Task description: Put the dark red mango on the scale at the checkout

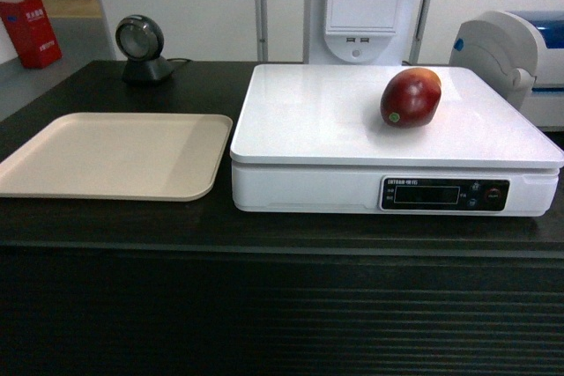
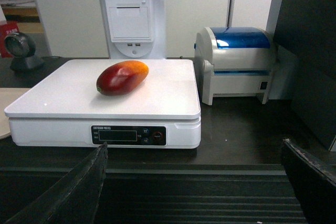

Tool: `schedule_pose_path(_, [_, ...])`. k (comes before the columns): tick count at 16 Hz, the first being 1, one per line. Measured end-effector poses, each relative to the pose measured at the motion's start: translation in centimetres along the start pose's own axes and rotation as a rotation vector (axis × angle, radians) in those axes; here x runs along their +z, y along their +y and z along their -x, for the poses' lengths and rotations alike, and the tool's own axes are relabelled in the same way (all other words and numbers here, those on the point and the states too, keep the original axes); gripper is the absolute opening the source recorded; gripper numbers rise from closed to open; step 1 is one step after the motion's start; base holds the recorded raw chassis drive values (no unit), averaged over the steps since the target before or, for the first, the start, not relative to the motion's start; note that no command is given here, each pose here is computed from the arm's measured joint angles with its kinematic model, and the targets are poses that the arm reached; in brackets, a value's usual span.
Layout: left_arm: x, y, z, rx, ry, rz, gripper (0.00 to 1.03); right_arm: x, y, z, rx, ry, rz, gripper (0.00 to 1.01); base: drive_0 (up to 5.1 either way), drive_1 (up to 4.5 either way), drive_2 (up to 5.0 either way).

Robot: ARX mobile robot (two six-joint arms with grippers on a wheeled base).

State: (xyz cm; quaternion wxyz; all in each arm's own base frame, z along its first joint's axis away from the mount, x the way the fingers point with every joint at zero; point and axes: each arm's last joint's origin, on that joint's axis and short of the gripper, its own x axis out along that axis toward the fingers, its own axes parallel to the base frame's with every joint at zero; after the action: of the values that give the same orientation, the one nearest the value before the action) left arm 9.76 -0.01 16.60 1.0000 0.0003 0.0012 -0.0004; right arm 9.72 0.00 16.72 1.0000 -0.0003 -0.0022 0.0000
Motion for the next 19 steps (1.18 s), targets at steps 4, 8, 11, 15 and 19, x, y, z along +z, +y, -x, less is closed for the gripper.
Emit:
schedule_pose_path(4, [0.00,0.00,0.00,0.000,0.000,0.000,0.98,0.00,0.00,0.00,0.000,0.000,0.000,0.98,0.0,0.00,0.0])
schedule_pose_path(8, [0.00,0.00,0.00,0.000,0.000,0.000,0.98,0.00,0.00,0.00,0.000,0.000,0.000,0.98,0.0,0.00,0.0])
schedule_pose_path(11, [0.01,0.00,0.00,0.000,-0.001,0.000,0.98,0.01,0.00,0.00,0.000,-0.001,0.000,0.98,0.0,0.00,0.0])
schedule_pose_path(15, [0.01,0.00,0.00,0.000,-0.001,0.000,0.98,0.03,0.00,0.00,0.000,-0.003,0.000,0.98,0.0,0.00,0.0])
schedule_pose_path(19, [0.00,0.00,0.00,0.000,0.000,0.000,0.98,0.00,0.00,0.00,0.000,0.000,0.000,0.98,0.0,0.00,0.0])
